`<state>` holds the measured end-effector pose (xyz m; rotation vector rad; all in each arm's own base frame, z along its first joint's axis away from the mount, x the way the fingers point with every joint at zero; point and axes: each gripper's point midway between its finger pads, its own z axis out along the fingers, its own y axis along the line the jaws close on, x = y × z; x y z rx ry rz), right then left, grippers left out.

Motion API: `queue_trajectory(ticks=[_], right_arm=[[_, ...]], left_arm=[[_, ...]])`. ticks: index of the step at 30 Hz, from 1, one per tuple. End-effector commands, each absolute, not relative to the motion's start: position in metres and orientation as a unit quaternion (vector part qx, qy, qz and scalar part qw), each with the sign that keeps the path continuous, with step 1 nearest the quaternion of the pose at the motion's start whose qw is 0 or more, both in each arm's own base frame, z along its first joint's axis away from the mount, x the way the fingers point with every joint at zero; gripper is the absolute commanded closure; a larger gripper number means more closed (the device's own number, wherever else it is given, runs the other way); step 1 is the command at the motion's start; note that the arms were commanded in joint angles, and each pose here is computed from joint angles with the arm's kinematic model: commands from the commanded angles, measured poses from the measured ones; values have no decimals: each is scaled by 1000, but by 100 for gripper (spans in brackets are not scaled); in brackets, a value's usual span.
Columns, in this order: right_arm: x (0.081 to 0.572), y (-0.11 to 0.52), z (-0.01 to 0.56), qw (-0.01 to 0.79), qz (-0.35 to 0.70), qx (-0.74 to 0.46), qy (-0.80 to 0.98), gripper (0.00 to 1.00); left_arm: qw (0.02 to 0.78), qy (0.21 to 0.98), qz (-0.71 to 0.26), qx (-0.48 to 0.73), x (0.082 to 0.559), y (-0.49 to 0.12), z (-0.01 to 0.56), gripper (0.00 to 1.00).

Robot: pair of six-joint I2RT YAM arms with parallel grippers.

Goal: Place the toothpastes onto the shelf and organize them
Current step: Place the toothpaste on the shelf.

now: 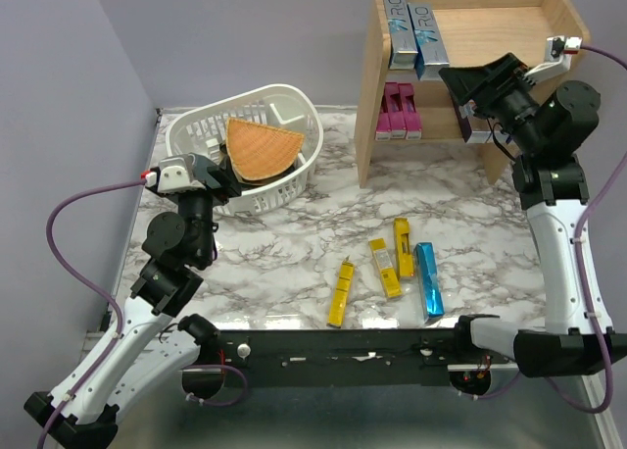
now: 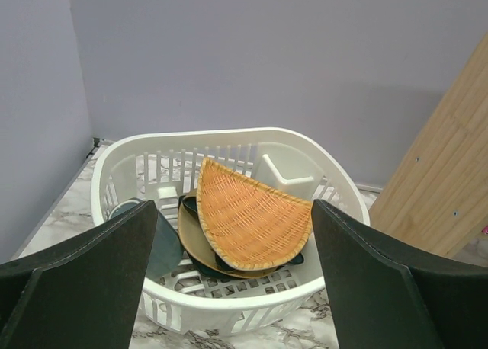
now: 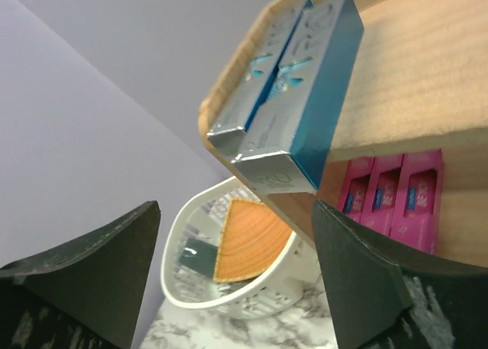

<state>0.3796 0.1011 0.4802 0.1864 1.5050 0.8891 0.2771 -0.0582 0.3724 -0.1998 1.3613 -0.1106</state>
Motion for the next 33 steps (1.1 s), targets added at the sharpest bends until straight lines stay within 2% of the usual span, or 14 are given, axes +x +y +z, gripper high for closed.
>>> queue_trajectory(ticks=[1,10,19,33], right_arm=[[379,86,493,707,301,6,640,17],[410,87,493,739,219,-107,628,37],[425,99,487,727,222,-169,627,47],[445,107,480,714,242,-185,631,49]], left_arm=[[772,625,-52,-98,278,-57,374,8],[773,625,-45,-96,277,-55,373,8],[773,627,-43,-90,279,-56,372,8],[769,632,-35,-87,283,-57,367,8]])
